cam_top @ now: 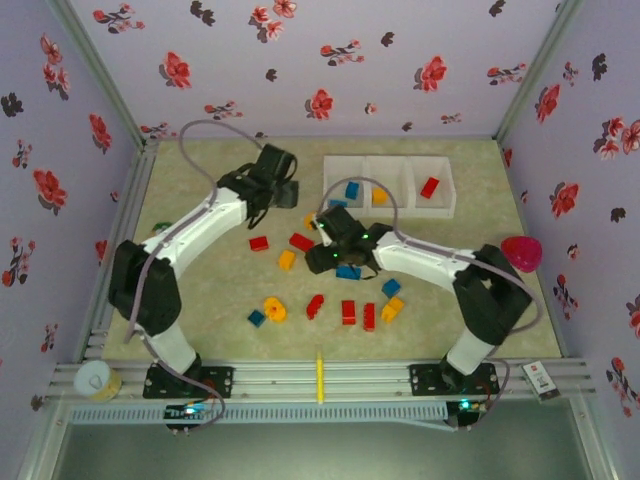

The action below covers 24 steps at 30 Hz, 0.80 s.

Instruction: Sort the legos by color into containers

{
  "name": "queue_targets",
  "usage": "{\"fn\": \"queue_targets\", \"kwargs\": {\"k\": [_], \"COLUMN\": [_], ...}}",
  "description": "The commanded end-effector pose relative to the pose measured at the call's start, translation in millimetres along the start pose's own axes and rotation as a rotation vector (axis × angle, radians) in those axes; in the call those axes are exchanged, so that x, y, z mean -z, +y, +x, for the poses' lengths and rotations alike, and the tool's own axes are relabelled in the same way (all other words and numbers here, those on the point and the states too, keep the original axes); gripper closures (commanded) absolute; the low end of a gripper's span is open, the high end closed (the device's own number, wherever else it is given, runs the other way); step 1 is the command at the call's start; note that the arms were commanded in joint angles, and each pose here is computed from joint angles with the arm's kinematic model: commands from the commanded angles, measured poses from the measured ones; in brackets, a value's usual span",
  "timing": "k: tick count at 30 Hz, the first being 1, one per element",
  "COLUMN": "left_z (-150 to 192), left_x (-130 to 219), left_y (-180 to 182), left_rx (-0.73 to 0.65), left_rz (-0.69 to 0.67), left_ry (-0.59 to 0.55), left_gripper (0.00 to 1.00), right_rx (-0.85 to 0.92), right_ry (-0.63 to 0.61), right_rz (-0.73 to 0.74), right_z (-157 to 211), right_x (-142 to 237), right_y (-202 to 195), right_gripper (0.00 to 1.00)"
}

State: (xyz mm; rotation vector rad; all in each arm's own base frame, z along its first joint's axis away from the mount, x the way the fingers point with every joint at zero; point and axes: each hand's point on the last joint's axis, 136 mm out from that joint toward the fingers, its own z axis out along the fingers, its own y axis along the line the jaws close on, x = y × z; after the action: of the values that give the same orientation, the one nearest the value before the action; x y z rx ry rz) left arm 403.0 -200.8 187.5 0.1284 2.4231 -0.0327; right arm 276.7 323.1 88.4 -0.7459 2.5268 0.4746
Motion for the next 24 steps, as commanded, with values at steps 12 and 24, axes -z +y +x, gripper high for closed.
{"fn": "queue_targets", "kwargs": {"k": [12,24], "left_z": [28,30], "left_x": [41,42], "left_y": [95,97], "left_rx": [0.192,0.193], "left_rz": [-0.096,-0.088], "left_ry": [-0.003,0.002], "left_gripper": [0.31,0.31], "right_rx": [0.251,0.299], "right_ry": [0.054,0.096], "right_rz": [-0.130,-0.105], "right_z": [-28,-26], "right_x": [-53,-72], "right_y": [51,56], "right_gripper": [0.27,0.33]}}
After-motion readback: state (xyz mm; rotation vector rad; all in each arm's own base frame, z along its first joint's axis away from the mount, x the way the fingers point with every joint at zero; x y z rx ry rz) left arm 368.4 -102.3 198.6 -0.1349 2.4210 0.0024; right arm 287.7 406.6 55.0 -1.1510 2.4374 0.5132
